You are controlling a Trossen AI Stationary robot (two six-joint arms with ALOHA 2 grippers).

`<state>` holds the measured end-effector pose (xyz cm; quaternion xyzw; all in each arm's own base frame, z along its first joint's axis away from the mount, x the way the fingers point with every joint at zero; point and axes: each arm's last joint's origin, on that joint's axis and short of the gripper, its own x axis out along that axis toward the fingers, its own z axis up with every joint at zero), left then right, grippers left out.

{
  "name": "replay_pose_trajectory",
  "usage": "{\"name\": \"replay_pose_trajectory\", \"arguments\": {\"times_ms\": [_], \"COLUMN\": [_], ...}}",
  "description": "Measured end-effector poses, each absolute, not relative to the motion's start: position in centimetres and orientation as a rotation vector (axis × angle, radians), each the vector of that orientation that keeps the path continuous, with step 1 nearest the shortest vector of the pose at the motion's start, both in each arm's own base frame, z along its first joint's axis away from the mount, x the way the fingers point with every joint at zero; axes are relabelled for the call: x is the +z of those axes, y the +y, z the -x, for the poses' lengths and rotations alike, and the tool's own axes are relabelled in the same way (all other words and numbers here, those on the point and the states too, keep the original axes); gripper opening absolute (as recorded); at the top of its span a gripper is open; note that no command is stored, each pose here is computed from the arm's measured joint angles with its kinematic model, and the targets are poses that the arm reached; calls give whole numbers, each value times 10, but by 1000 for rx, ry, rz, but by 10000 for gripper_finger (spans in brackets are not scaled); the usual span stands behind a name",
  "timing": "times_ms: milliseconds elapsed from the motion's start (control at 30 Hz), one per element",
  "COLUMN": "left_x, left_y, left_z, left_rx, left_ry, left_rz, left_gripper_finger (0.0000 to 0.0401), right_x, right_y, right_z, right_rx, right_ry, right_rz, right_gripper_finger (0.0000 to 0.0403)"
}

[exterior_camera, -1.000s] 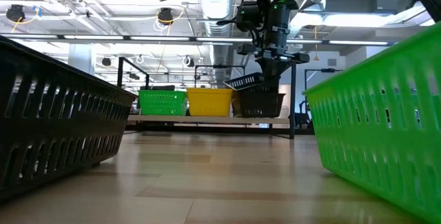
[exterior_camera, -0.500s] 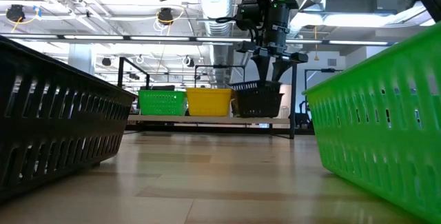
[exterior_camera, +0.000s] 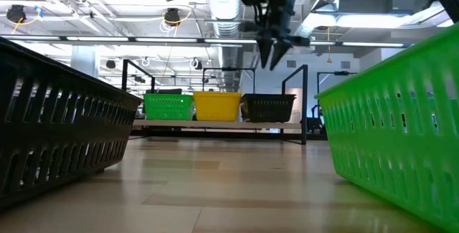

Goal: Stack baskets on shelf by color
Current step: Stack the top black bin on top of the black bin on the shelf

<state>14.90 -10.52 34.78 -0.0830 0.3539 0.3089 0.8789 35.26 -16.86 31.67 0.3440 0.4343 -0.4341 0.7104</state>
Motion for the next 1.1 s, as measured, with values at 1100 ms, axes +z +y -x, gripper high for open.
{"name": "replay_pose_trajectory", "arguments": {"times_ms": [1100], "left_x": [348], "left_y": [-105], "left_z": [-149], "left_rx": [668], "left_ry": [723], "left_rz": [240], "left_gripper_finger": [116], "right_x": [221], "right_y": [-92], "right_z": [-405], "right_rx": [-556], "right_ry": [1531], "right_rz": [-258], "right_gripper_finger": [2]}}
